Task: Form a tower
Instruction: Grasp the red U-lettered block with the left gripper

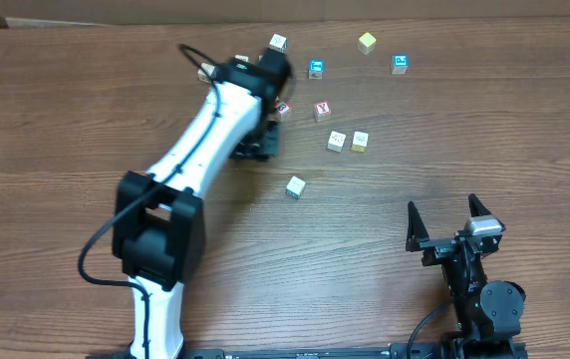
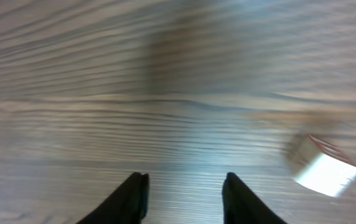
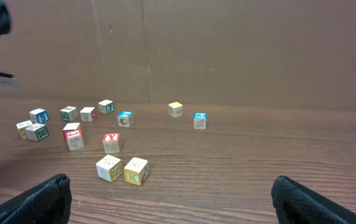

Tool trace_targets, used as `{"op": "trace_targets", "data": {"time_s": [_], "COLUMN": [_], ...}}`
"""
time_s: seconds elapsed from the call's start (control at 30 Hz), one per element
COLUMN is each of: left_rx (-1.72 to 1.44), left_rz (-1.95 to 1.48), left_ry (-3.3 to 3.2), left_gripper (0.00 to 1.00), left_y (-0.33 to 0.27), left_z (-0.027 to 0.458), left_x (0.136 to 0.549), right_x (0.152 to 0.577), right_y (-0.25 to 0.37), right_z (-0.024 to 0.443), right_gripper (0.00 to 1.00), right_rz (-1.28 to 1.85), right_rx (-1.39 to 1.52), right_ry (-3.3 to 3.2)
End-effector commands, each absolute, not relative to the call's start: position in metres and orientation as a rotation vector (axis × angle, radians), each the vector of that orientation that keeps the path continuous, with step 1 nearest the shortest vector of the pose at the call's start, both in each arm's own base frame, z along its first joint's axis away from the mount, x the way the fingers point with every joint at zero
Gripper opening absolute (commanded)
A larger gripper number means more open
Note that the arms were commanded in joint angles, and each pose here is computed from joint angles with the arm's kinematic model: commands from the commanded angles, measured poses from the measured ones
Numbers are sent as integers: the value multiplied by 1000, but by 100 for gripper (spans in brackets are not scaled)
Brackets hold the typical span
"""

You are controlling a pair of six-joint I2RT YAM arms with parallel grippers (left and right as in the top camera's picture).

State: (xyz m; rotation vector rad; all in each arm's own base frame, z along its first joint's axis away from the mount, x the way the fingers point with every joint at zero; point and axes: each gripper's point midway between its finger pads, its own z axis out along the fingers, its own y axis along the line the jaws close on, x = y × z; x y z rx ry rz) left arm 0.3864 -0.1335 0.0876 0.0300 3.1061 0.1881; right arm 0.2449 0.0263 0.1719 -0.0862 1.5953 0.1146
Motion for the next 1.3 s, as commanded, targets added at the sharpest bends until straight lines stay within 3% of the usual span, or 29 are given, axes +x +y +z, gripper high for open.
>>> {"op": "trace_targets", "data": {"time_s": [0.0,0.07,0.2,0.27,0.6,0.93,1.1,1.27], "left_rx": [6,48,85,122,306,360,289,233], "left_rz": [169,106,51,41,26,-13,-13,-12], "left_ry": [3134,3147,3151,3131,3101,3046,3059,3077], "left_gripper": [47,56,65,77,81,72,63,62], "left_y": [-117,-121,-132,-143,-193,-228,-228,-228], "left_z": [85,85,84,84,67,33,31,28], "left_x": [388,387,386,387,368,356,354,350], "right_x": [245,245,245,245,245,245,245,245], "right_y": [27,27,27,27,27,27,27,27], "right_z": [170,170,170,170,170,170,170,170], "right_gripper": [100,100,100,100,100,100,100,100], "right_rz": [124,124,124,124,124,124,124,124], "right_rx": [-86,-86,-86,-86,-86,-86,-86,-86], "right_ry": [1593,1593,1593,1593,1593,1593,1593,1593]}}
